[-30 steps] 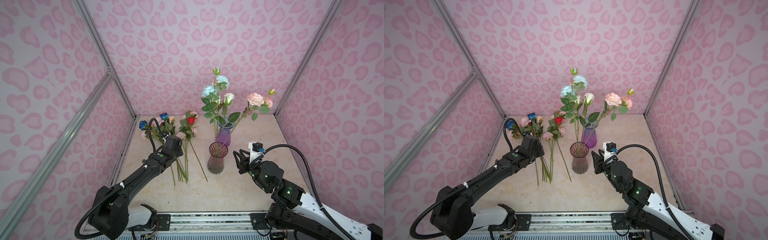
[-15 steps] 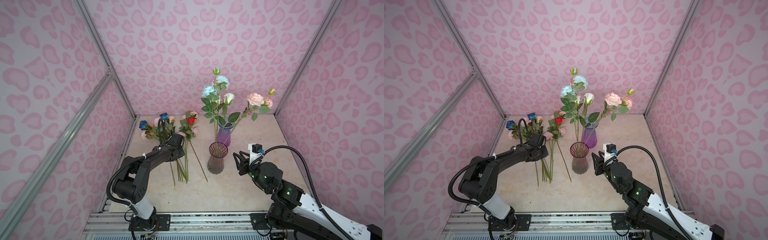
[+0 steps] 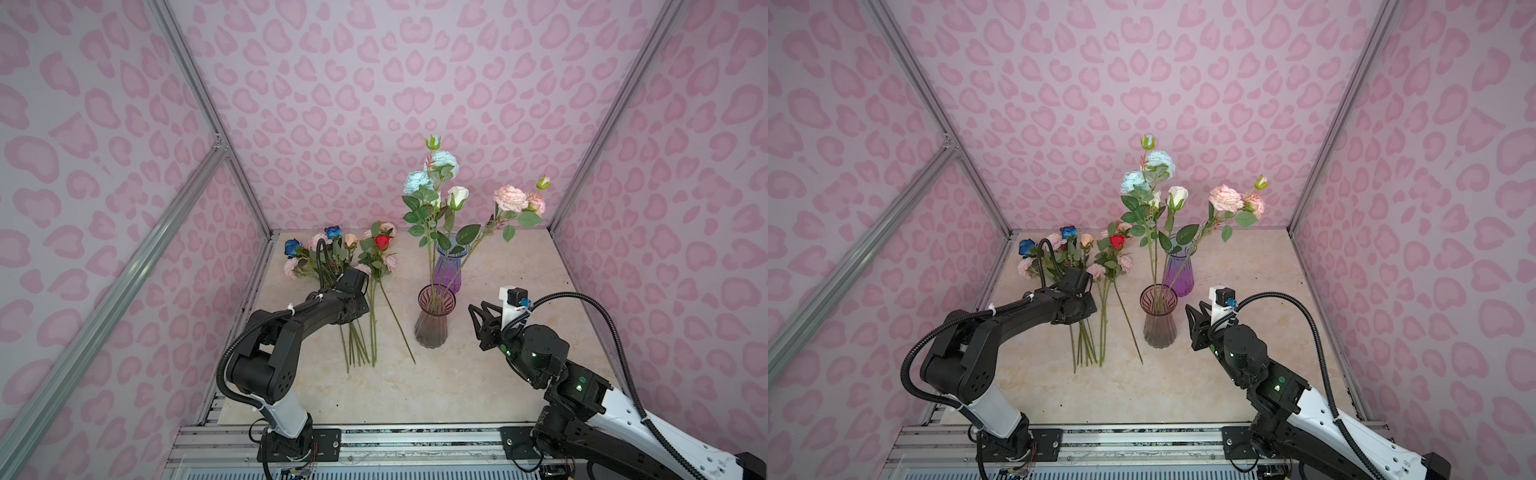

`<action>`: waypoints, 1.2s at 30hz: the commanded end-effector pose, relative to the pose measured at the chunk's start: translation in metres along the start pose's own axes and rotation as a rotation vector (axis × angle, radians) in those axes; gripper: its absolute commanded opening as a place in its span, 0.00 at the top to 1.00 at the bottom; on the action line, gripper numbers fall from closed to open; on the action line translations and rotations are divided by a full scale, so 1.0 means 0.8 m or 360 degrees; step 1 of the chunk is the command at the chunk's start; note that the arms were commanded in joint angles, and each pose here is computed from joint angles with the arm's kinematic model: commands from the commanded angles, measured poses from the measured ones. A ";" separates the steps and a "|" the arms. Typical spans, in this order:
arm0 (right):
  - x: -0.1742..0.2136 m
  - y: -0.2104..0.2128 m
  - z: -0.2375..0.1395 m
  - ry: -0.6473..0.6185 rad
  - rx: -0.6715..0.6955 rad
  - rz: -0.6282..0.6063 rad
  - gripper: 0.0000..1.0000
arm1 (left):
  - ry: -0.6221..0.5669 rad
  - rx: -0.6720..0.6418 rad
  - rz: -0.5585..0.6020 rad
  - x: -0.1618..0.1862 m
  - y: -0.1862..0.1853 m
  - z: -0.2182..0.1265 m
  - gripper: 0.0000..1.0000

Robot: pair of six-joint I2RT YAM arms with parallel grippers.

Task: Arrange the flowers into the vase
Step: 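Grasp a blue rose stem and lift it upright with left gripper, then carry the blue rose toward the right gripper and grasp it with right gripper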

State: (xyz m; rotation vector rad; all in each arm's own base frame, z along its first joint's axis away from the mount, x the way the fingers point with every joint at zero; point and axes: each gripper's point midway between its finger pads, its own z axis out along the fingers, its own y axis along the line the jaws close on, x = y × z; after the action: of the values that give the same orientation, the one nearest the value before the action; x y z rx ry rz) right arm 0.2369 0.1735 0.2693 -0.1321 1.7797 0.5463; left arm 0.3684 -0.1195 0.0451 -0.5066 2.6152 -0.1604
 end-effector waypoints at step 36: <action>-0.056 0.050 0.019 -0.0036 -0.0156 -0.0069 0.54 | -0.1507 0.1457 0.0806 0.006 -0.091 -0.444 0.97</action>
State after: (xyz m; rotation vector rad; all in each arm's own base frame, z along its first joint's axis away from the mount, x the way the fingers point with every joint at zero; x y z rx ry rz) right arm 0.2505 0.1961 0.3077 -0.1898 1.7533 0.5516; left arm 0.2286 -0.1686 0.3551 0.2469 1.5301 -0.7548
